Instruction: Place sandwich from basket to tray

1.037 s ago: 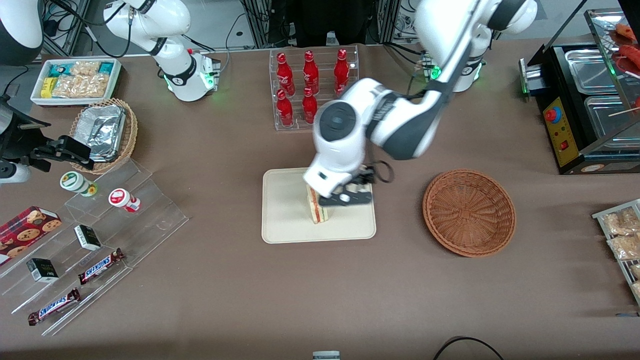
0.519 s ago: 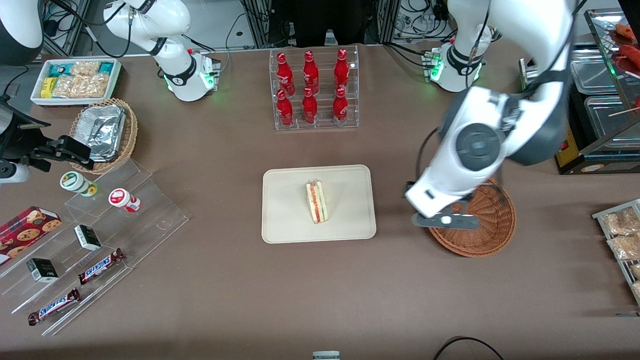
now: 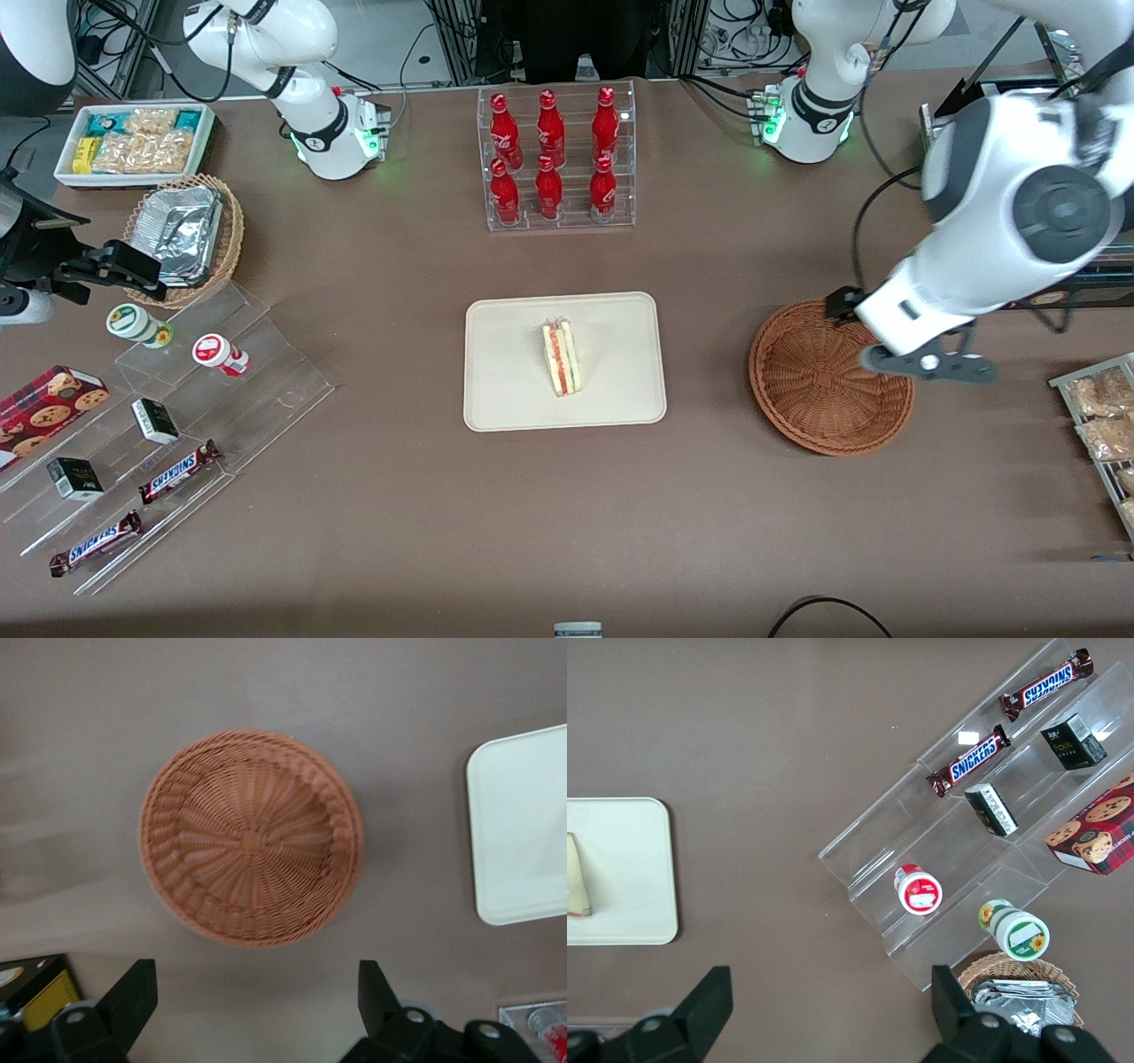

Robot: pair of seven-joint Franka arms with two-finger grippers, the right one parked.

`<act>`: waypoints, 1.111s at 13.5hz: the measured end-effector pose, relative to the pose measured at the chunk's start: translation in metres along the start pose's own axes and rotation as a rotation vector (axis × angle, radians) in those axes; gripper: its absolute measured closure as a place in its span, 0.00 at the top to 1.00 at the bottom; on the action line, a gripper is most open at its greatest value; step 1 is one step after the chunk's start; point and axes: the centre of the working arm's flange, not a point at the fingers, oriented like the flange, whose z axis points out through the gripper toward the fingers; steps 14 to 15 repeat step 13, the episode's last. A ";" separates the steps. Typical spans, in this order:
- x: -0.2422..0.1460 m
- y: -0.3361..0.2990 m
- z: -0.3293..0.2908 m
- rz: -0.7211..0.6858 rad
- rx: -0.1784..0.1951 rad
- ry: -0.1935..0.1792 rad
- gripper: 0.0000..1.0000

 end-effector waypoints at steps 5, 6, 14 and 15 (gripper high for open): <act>-0.041 -0.031 -0.036 -0.025 0.000 0.018 1.00; -0.049 -0.035 -0.042 -0.029 -0.002 0.017 1.00; -0.088 -0.061 -0.072 -0.049 -0.001 -0.012 1.00; -0.088 -0.061 -0.072 -0.049 -0.001 -0.012 1.00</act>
